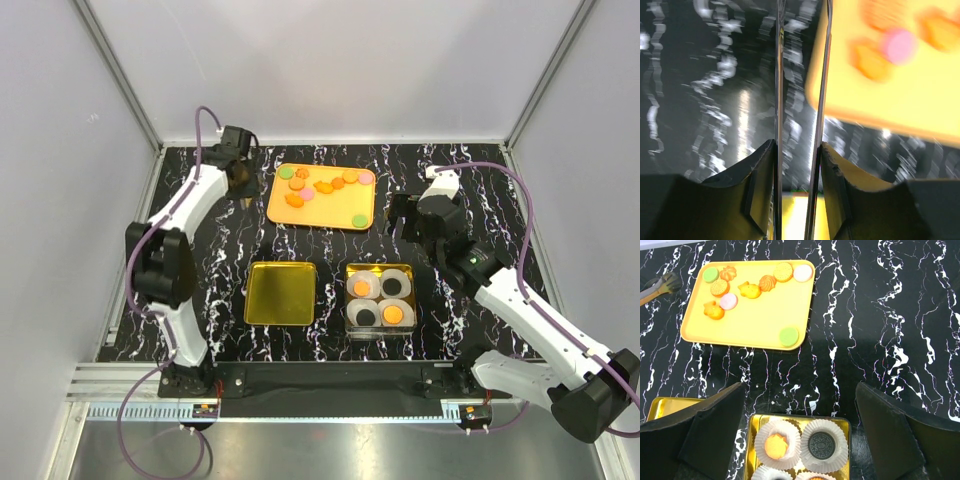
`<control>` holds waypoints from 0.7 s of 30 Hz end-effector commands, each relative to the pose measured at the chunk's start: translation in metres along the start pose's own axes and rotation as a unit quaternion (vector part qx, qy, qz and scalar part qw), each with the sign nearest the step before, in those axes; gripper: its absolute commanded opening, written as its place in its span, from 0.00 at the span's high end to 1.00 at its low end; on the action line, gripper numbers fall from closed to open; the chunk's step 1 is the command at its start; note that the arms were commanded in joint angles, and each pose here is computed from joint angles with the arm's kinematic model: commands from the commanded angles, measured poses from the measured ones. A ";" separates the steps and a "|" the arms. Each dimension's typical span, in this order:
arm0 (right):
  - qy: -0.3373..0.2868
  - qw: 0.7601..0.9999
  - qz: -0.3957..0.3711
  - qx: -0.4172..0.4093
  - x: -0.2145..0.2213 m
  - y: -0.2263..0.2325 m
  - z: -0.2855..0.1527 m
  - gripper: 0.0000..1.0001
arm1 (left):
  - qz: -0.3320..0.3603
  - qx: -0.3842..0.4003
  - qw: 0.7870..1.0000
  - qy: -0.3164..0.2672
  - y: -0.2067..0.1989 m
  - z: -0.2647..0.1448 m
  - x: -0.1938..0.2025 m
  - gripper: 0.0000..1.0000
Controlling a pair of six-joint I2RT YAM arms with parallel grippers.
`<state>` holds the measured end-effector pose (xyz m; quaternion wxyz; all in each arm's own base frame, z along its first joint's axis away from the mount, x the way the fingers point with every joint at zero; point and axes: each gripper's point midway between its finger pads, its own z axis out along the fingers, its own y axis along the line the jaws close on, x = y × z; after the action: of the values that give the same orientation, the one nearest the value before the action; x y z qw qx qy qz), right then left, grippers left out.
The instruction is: Pack the cookies
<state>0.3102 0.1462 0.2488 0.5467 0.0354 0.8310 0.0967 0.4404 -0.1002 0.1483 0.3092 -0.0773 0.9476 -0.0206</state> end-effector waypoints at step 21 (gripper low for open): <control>0.012 1.000 0.002 -0.024 0.000 0.011 0.000 0.00 | -0.101 -0.124 0.985 0.061 0.119 0.109 0.008 0.23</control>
<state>0.3061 0.1528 0.2408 0.5295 0.0207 0.8412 0.1078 0.4689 0.0110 0.0236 0.1984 -0.2049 0.9569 0.0540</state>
